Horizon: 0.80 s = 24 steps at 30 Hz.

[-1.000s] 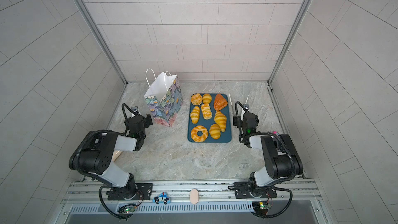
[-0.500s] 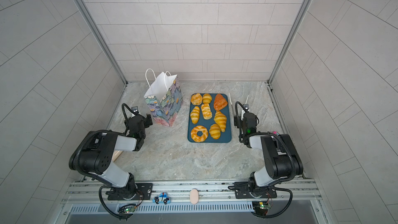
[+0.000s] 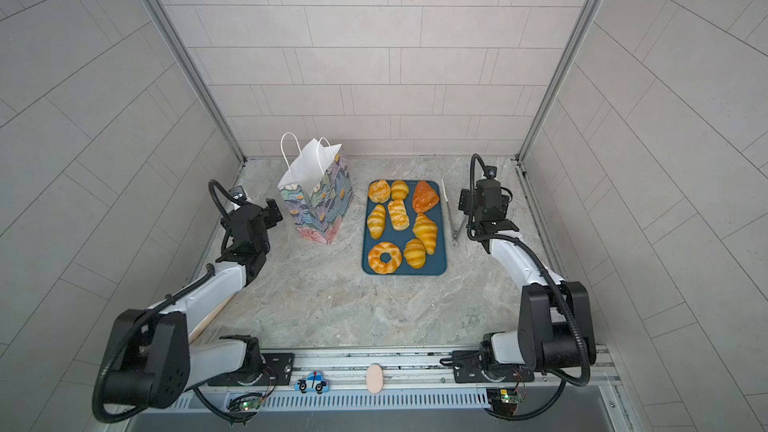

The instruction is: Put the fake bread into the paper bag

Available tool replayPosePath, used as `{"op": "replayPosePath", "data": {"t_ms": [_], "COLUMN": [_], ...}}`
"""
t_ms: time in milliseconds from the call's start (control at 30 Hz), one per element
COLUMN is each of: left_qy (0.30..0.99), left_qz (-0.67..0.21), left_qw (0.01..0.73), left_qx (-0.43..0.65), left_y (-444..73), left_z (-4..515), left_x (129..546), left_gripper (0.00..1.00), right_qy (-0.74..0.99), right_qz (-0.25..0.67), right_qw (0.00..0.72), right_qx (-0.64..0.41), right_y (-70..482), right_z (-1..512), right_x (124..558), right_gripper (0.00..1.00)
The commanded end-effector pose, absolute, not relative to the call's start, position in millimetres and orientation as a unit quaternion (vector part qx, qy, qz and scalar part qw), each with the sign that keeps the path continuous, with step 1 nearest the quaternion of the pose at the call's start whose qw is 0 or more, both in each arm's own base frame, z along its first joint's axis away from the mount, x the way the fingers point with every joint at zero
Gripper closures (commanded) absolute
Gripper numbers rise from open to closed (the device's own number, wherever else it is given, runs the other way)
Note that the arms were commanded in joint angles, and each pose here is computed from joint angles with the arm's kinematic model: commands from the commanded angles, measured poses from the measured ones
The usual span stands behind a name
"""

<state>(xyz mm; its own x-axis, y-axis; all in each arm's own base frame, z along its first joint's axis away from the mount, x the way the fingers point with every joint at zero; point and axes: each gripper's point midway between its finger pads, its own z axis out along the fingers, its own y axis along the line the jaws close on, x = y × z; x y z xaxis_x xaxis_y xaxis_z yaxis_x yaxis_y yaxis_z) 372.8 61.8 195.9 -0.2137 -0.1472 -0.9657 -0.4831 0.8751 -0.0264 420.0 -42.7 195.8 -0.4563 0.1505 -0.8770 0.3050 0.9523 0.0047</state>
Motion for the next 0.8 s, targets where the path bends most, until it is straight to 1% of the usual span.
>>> {"op": "replayPosePath", "data": {"t_ms": [0,133,200,333,433,633,767], "left_qy": [0.784,0.784,0.784,0.795,0.803,0.838,0.849], "left_qz": [0.151,0.127,0.113,0.093,0.054,-0.014,-0.029], "left_qw": [0.553,0.557,0.563,0.562,0.567,0.536,0.523], "left_qx": [-0.237,-0.243,-0.235,-0.207,-0.177,-0.101,-0.075], "left_y": [70.8,68.8,65.0,55.2,38.8,1.5,-12.7], "left_z": [195.7,229.8,250.6,290.0,316.4,339.3,341.4], "left_x": [356.5,351.5,350.7,348.9,353.2,374.4,387.5], "left_gripper": [0.0,0.0,0.0,0.0,0.0,0.01,0.06], "right_qy": [0.878,0.897,0.901,0.91,0.92,0.927,0.924], "right_qz": [-0.079,-0.068,-0.065,-0.054,-0.049,-0.06,-0.058], "right_qw": [0.44,0.407,0.402,0.386,0.368,0.351,0.352], "right_qx": [0.173,0.159,0.153,0.139,0.124,0.119,0.135], "right_y": [-48.4,-42.0,-40.2,-33.9,-29.7,-34.0,-36.8], "right_z": [189.6,197.6,201.8,200.9,194.7,189.0,188.2], "right_x": [404.5,416.9,424.2,435.4,437.6,434.2,431.9], "right_gripper": [0.07,0.08,0.11,0.11,0.12,0.12,0.12]}}
